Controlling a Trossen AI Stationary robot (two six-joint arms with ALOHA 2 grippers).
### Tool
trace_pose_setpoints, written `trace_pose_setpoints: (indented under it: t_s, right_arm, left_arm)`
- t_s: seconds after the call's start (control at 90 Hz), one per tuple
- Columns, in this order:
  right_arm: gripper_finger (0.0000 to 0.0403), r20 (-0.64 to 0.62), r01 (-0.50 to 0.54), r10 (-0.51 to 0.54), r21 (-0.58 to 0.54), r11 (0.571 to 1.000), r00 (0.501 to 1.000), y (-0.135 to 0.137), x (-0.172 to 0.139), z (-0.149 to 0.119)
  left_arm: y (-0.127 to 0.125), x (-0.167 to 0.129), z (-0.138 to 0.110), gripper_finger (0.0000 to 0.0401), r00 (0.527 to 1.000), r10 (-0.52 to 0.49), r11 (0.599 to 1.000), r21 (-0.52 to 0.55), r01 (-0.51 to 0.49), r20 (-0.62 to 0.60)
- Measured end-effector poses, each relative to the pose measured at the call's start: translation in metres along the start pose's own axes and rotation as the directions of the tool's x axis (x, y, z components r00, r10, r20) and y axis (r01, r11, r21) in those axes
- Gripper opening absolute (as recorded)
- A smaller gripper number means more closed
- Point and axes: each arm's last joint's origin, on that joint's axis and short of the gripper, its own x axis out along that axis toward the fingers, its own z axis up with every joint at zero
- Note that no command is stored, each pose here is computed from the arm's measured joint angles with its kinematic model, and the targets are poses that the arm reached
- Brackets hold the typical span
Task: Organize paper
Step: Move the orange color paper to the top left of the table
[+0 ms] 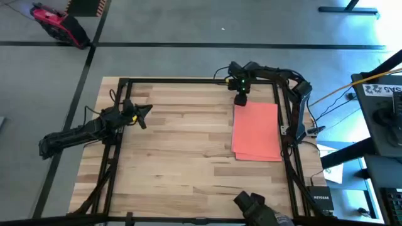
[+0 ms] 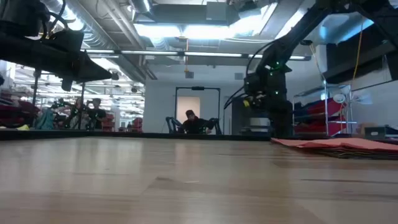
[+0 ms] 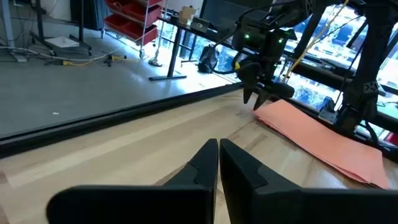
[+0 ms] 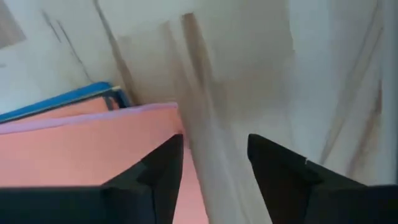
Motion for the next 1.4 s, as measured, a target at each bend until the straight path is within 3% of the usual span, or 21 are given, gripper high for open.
trace_pose_setpoints:
  t_s: [0.344, 0.489, 0.644, 0.867, 1.244, 1.4]
  right_arm:
    - [0.0175, -0.004, -0.176, 0.176, 0.015, 0.984, 0.984, 0.003, 0.014, -0.001]
    - [0.0172, -0.011, -0.190, 0.190, 0.016, 0.982, 0.982, 0.003, 0.018, 0.000]
    - [0.0131, -0.020, -0.168, 0.168, 0.016, 0.986, 0.986, 0.001, 0.016, 0.001]
    - [0.0011, 0.006, -0.104, 0.104, -0.018, 0.994, 0.995, -0.004, 0.007, 0.009]
    - [0.0001, 0.163, -0.022, 0.025, -0.023, 1.000, 0.986, -0.016, -0.025, 0.034]
    - [0.0000, 0.276, -0.029, 0.019, 0.031, 0.999, 0.961, -0.020, -0.045, 0.047]
  left_arm:
    - [0.000, 0.000, 0.000, 0.0000, 1.000, -0.001, 1.000, 0.000, 0.001, -0.001]
    - [0.000, 0.000, 0.000, 0.0000, 1.000, 0.000, 1.000, 0.000, 0.000, 0.000]
    - [0.000, 0.000, 0.000, 0.0000, 1.000, 0.000, 1.000, 0.001, 0.000, -0.001]
    - [0.000, 0.000, 0.000, 0.0000, 1.000, 0.000, 1.000, 0.023, 0.000, -0.001]
    - [0.000, 0.000, 0.000, 0.0000, 1.000, 0.000, 1.000, 0.022, 0.000, 0.000]
    - [0.000, 0.000, 0.000, 0.0000, 1.000, 0.000, 1.000, 0.022, 0.000, -0.001]
